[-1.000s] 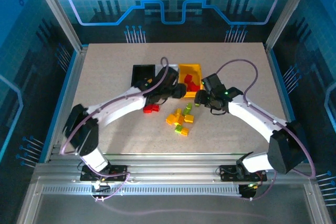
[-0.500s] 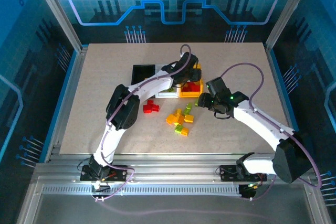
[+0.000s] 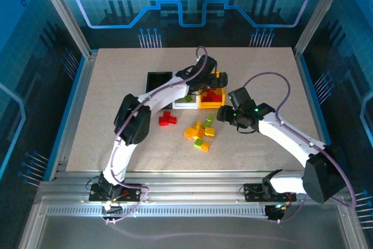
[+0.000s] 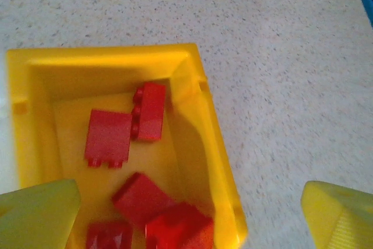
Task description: Sort the legos into containers by color
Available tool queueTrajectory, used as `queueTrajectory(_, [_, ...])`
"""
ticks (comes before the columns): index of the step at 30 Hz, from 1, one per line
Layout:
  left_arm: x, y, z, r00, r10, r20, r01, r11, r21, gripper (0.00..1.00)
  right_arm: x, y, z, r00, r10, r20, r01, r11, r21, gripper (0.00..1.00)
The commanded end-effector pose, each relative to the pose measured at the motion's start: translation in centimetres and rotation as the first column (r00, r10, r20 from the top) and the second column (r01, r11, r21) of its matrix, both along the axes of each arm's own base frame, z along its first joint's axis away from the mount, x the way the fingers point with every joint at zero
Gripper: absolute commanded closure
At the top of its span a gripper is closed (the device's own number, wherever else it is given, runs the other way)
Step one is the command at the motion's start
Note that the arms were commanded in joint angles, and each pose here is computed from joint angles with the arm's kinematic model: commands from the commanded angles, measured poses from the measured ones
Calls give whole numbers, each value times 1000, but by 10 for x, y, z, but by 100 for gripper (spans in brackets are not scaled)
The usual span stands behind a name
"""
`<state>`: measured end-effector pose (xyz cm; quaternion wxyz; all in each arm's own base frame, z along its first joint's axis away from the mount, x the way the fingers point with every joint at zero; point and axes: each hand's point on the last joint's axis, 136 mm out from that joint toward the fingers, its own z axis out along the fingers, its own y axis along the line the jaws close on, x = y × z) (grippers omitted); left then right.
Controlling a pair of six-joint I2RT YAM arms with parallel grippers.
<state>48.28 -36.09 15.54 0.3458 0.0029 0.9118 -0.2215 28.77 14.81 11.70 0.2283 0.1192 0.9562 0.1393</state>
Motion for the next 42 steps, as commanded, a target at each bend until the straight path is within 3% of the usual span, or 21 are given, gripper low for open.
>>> queueTrajectory(1, [-28,5,83,993,-23,119,41,988,-148,1,-2,12,-5,999,48,-15,-48,999,5,30])
queueTrajectory(5, [-79,30,88,991,-43,130,64,985,-160,1,-3,26,-17,995,85,-47,-85,996,4,29])
queueTrajectory(12, [-161,104,34,999,4,42,-2,999,-54,1,-6,54,-42,985,131,-116,-134,991,-23,28])
queueTrajectory(18, [-206,155,-7,996,83,-28,-83,997,6,1,-6,65,-61,976,133,-171,-150,985,-88,27])
queueTrajectory(28, [-220,191,-20,984,174,-34,-171,982,80,1,-25,44,-86,960,60,-273,-118,972,-204,35])
queueTrajectory(36, [-219,197,-22,982,187,-32,-183,978,95,1,-29,33,-89,960,52,-274,-112,971,-209,50])
queueTrajectory(42, [-221,213,-24,974,225,-22,-221,967,131,1,-21,42,-55,976,125,-180,-155,974,-166,61])
